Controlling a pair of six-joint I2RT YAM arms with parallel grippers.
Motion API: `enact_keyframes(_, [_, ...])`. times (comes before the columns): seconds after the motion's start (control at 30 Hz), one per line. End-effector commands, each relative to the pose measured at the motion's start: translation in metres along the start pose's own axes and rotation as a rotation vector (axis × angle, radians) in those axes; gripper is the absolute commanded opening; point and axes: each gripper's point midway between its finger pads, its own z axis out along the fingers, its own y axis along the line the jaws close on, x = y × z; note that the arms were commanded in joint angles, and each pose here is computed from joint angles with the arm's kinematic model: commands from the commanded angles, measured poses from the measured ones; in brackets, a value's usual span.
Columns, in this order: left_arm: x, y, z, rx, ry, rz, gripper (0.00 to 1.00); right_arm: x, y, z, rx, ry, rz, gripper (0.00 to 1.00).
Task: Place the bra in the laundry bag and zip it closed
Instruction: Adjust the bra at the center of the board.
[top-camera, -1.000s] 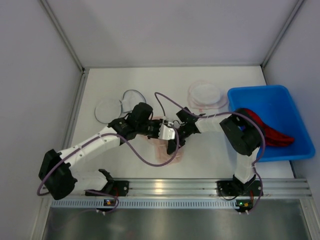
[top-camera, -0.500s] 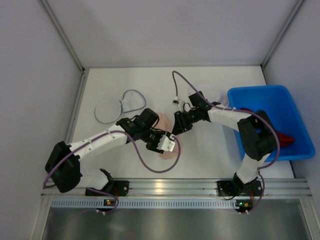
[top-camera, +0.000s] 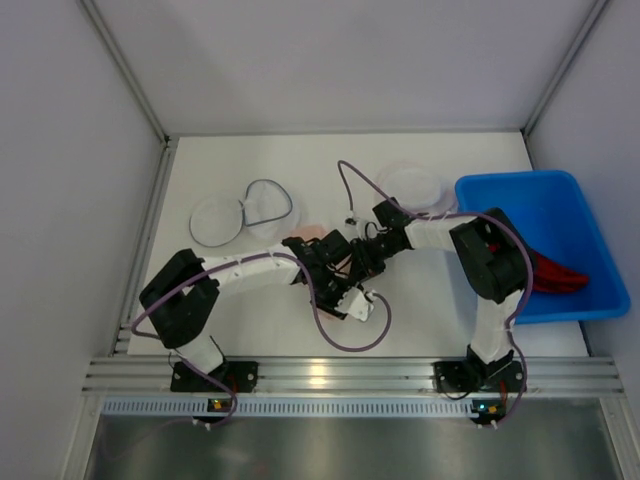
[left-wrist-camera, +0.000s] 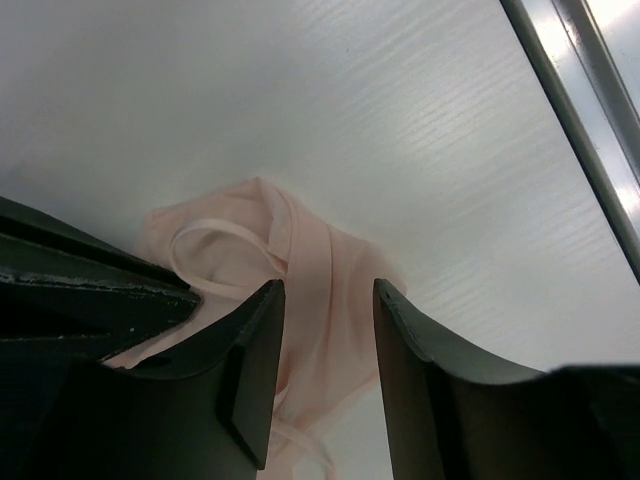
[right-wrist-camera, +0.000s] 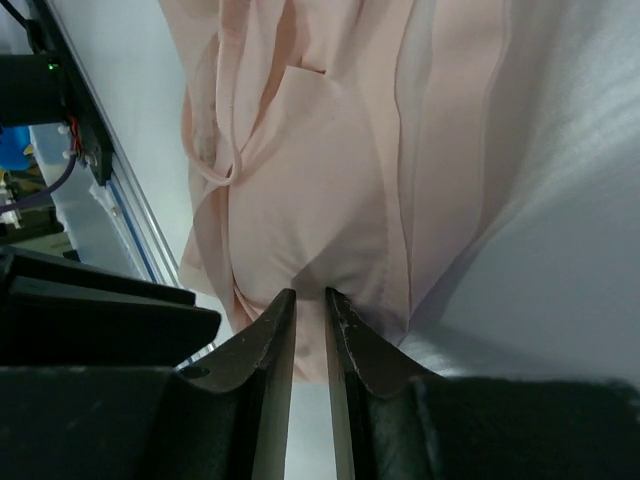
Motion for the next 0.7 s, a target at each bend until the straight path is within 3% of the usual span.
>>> enact_keyframes(0.0, [-0.002,0.009,0.000,-0.002,0.020,0.044,0.46,-0.023,0.005,0.012,0.016,-0.035,-0.098,0.20])
enact_keyframes(0.13, [0.007,0.008,0.009,0.017,0.058,0.043,0.41,-0.017,-0.004,0.023,0.047,-0.007,-0.089,0.18])
enact_keyframes(0.4, [-0.011,0.009,-0.001,-0.005,0.016,0.074,0.00,-0.014,-0.017,0.032,0.119,0.012,-0.094,0.13])
enact_keyframes(0.67, [-0.068,0.003,-0.043,-0.063,-0.181,0.096,0.00,-0.010,-0.034,0.034,0.223,0.032,-0.127,0.09])
